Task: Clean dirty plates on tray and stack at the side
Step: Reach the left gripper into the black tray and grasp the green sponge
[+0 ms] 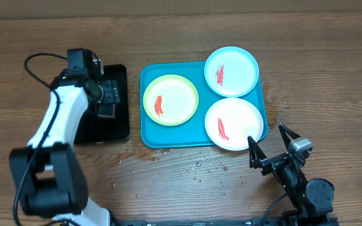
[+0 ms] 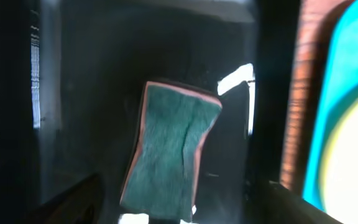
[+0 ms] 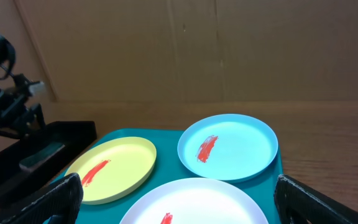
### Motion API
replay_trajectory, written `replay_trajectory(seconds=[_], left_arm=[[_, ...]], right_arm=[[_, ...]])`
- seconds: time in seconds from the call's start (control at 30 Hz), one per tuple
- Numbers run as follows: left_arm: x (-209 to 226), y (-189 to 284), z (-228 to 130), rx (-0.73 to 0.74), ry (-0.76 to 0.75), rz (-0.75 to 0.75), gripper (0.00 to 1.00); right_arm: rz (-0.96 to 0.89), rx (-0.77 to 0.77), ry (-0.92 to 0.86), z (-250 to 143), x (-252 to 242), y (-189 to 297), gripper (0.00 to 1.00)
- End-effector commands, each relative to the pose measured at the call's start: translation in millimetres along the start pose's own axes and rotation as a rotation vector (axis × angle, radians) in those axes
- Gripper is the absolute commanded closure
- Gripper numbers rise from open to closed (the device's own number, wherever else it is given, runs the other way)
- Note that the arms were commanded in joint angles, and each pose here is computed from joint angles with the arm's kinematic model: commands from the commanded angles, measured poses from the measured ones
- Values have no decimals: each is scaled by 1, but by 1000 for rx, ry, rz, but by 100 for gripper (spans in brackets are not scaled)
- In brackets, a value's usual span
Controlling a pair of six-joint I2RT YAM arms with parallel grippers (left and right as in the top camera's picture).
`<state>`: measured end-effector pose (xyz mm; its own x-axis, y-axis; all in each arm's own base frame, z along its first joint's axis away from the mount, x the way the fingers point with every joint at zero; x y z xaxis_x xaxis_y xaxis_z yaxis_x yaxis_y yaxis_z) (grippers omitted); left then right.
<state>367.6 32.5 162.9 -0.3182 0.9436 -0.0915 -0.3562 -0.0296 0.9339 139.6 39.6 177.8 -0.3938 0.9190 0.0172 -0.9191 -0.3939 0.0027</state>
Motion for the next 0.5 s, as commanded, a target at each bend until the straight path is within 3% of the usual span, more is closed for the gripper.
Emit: replay_trajectory(seconds=[0.0, 0.1, 0.37, 0.47], left_arm=[[1, -17, 4, 12, -13, 18, 27], [1, -30, 5, 15, -13, 18, 30], [0, -56, 8, 4, -12, 16, 52], [0, -65, 7, 13, -12, 18, 53]], right_arm=[[9, 0, 7, -3, 1, 0, 0], [9, 0, 7, -3, 1, 0, 0], [9, 0, 7, -3, 1, 0, 0], [9, 0, 7, -3, 1, 0, 0]])
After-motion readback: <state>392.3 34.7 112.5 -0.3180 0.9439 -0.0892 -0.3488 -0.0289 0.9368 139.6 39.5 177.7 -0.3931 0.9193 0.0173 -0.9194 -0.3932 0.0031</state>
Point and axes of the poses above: each gripper's point midway between its finger pads, its own y axis back along the fingers, its own x axis along the line the jaws close on, z = x × y, the point moved 10 cm from there along y, back along the fingers, and after that the axes turned 9 degrees about y, right-handed, at the moved point
